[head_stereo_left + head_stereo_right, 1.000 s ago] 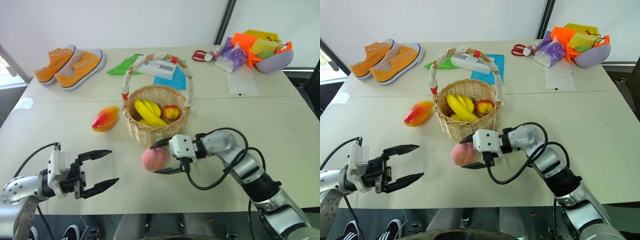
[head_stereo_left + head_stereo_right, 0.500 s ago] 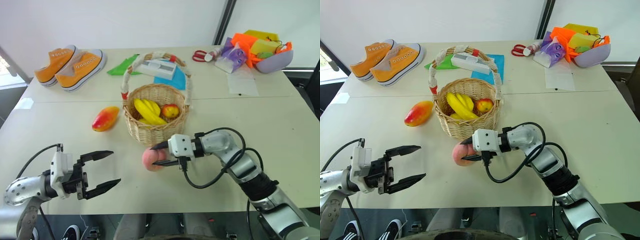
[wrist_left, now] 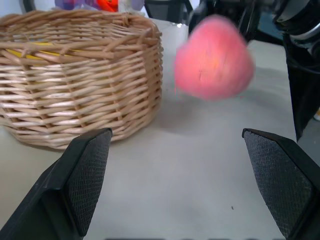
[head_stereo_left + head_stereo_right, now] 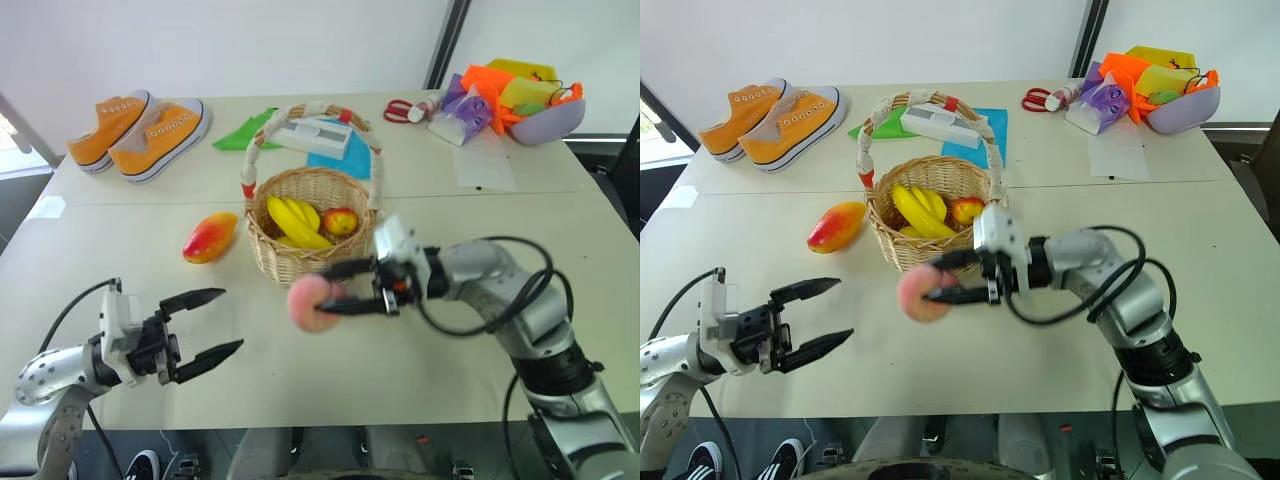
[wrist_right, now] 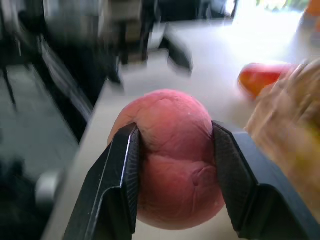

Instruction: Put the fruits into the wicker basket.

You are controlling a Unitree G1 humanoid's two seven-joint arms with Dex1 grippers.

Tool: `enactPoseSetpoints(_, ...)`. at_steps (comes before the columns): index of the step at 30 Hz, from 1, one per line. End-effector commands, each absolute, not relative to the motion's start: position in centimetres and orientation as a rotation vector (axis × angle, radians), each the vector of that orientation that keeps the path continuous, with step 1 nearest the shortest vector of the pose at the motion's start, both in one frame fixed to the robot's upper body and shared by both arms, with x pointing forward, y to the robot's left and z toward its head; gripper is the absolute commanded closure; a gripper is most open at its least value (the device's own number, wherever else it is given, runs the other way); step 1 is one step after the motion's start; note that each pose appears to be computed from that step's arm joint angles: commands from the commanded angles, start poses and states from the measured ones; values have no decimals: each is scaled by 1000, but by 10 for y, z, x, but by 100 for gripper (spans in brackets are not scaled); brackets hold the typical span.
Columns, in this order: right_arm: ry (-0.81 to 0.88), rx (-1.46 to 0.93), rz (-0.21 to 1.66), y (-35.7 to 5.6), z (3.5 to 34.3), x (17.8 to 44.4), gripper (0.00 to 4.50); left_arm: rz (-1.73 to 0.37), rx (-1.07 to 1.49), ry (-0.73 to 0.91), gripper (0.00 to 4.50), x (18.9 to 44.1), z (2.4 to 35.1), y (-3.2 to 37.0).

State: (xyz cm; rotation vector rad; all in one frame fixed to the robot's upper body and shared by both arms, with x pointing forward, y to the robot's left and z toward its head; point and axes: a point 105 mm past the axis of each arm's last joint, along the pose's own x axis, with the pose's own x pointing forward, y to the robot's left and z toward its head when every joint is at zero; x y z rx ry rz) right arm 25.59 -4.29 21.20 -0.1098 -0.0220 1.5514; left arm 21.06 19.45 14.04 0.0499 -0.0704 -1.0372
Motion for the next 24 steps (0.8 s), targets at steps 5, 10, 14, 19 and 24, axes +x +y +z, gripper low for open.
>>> enactPoseSetpoints(5, -312, -111, 1287, -30, 275, 296, 262, -942, 12, -154, 0, 227, 159, 205)
enactPoseSetpoints(10, -284, -337, 1154, -27, 243, 325, 181, -912, 28, -181, 0, 235, 164, 205)
enactPoseSetpoints(14, -262, -272, 1186, -27, 243, 322, 6, -912, 30, -175, 0, 233, 162, 204)
enactPoseSetpoints(19, -252, -254, 1211, -32, 248, 316, 6, -903, 27, -173, 0, 233, 160, 206)
enactPoseSetpoints(24, -248, -170, 1332, -47, 254, 293, 6, -819, 10, -188, 0, 241, 162, 218)
